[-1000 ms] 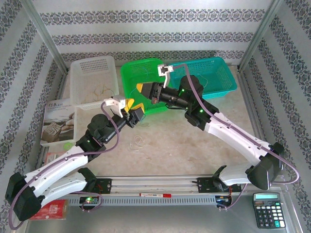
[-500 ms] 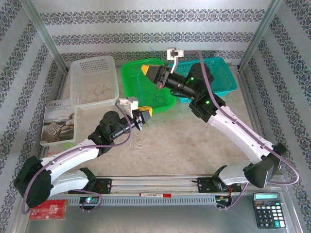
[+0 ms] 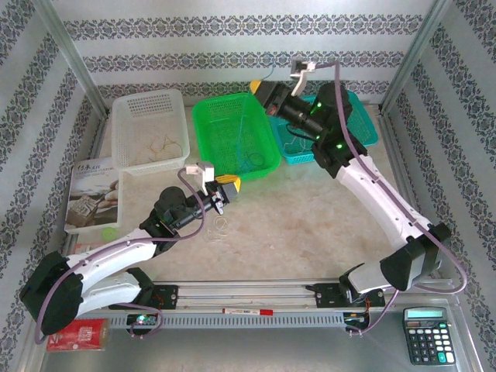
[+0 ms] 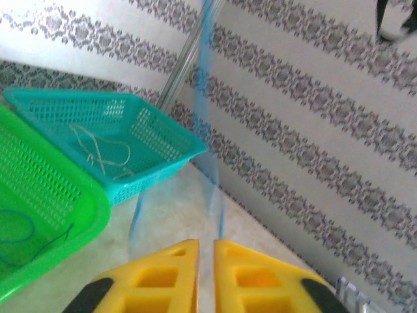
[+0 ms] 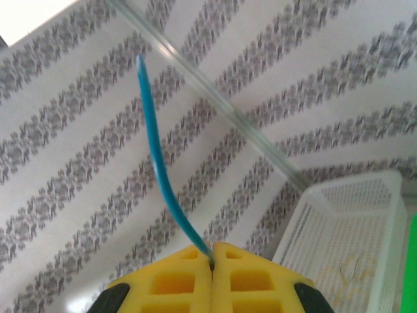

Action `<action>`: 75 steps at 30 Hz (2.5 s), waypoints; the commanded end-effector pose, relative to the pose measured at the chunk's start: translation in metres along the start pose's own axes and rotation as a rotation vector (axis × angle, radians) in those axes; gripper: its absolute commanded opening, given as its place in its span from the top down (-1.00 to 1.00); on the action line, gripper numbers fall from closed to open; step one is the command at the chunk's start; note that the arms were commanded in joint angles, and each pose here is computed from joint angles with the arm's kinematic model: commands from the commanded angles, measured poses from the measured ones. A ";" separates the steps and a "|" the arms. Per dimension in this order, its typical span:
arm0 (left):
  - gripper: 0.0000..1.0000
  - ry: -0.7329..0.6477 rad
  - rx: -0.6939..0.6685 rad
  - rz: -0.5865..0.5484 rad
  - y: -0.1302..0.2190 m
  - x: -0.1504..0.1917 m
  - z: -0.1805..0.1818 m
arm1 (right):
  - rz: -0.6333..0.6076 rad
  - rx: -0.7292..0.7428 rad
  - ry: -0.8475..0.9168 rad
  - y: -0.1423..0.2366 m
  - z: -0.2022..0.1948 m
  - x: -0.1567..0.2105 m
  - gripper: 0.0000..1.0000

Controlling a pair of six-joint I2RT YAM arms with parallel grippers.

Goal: Untangle the cables

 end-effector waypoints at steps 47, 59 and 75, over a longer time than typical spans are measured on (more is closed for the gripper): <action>-0.97 0.091 -0.216 -0.083 0.071 -0.003 0.022 | 0.334 0.249 0.063 -0.058 -0.169 0.135 -0.24; -1.00 0.156 -0.379 -0.104 0.079 -0.007 0.040 | 0.385 0.182 0.104 0.003 -0.105 0.162 -0.17; -1.00 0.258 -0.619 -0.132 0.107 0.003 0.074 | 0.762 0.120 0.024 0.075 -0.041 0.354 -0.20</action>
Point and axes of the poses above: each hand's point on the last joint's axis, 136 mm out from that joint toward the fingers, its own y axis back along the fingers, its own z axis along the line the jaws close on, x = y × z, the point moved 3 cm from there along y, back along the fingers, and after that the axes turned 15 degrees about y, right-handed, at the moved point
